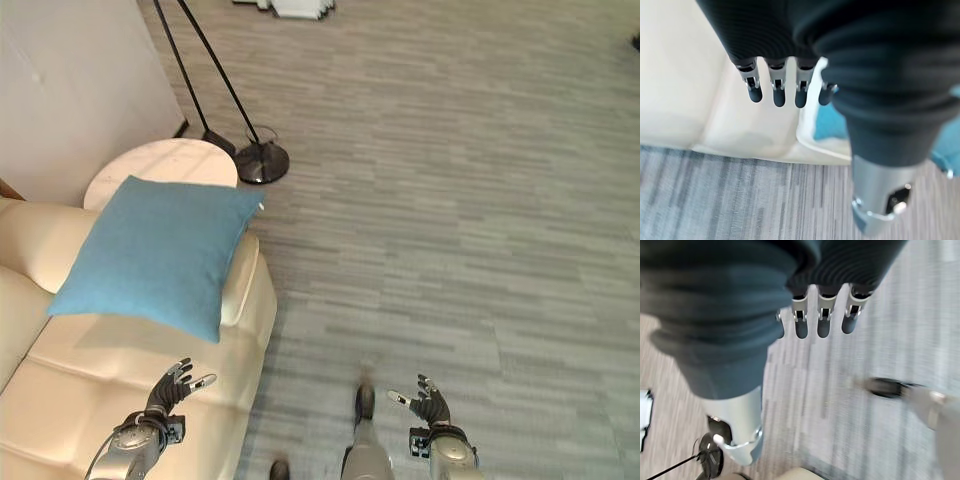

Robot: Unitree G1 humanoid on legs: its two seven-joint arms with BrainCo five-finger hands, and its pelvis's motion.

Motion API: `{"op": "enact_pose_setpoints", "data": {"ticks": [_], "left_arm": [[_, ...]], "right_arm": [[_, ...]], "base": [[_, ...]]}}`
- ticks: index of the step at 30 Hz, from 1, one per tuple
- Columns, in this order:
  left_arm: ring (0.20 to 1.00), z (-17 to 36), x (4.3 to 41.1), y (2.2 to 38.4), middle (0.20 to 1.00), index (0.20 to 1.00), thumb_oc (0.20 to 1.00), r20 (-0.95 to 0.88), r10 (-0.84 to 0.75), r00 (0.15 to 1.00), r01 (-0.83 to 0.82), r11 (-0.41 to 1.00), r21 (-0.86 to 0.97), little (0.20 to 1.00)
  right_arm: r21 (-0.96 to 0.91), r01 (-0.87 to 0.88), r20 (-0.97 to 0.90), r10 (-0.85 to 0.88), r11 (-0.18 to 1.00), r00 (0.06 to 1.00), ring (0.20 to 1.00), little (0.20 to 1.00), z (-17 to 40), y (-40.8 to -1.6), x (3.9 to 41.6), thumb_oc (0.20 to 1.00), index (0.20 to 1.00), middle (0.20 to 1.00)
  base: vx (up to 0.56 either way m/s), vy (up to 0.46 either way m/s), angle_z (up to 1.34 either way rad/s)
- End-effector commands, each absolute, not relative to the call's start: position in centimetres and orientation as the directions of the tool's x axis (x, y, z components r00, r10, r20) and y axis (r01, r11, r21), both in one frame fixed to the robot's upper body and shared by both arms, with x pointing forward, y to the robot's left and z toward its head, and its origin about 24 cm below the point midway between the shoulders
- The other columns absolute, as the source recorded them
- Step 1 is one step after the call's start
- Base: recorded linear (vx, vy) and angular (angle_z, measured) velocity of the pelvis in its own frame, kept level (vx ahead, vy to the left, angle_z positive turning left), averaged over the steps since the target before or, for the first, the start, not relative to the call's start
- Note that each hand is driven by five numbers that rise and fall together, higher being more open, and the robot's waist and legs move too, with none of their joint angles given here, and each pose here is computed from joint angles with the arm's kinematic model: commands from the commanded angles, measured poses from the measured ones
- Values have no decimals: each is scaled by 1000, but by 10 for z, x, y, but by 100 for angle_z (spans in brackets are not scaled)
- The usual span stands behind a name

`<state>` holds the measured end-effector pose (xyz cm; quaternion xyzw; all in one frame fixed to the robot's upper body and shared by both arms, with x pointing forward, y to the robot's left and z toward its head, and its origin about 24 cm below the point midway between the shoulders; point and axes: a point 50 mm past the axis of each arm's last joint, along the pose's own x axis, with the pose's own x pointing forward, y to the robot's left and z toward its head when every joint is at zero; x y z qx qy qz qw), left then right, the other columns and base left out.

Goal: Pick up all the scattered cushions and arrange them neatly on the sofa.

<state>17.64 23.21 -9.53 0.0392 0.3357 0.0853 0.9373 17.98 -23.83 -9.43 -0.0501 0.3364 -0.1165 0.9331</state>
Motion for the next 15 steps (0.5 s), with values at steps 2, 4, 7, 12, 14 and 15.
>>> {"op": "enact_pose_setpoints", "data": {"ticks": [2, 4, 7, 12, 14, 15], "left_arm": [[1000, -79, 193, 247, 1000, 1000, 1000, -538, 224, 812, -175, 974, 141, 1000], [1000, -80, 192, 248, 1000, 1000, 1000, -546, 230, 805, -188, 973, 132, 1000], [1000, -79, 195, 247, 1000, 1000, 1000, -540, 232, 809, -198, 973, 123, 1000], [1000, -74, 203, 240, 1000, 1000, 1000, -525, 203, 827, -143, 978, 153, 1000], [1000, -71, 205, 243, 1000, 1000, 1000, -513, 208, 833, -146, 977, 159, 1000], [1000, -69, 206, 243, 1000, 1000, 1000, -505, 206, 838, -143, 977, 161, 1000]], "right_arm": [[-196, 201, -510, -274, 960, 815, 1000, 1000, -71, -255, 202, 1000, 1000, 1000], [-193, 203, -486, -273, 960, 830, 1000, 1000, -66, -256, 205, 1000, 1000, 1000], [-203, 216, -484, -289, 955, 826, 1000, 1000, -64, -260, 205, 1000, 1000, 1000], [-253, 254, -491, -351, 933, 797, 1000, 1000, -66, -273, 196, 1000, 1000, 1000], [-256, 249, -507, -349, 934, 788, 1000, 1000, -70, -272, 193, 1000, 1000, 1000], [-256, 250, -516, -351, 934, 782, 1000, 1000, -71, -271, 191, 1000, 1000, 1000]], "base": [[268, -331, 20], [204, -267, 13], [185, -126, -4], [273, -14, 58], [194, 27, 61], [302, 148, 70]]}}
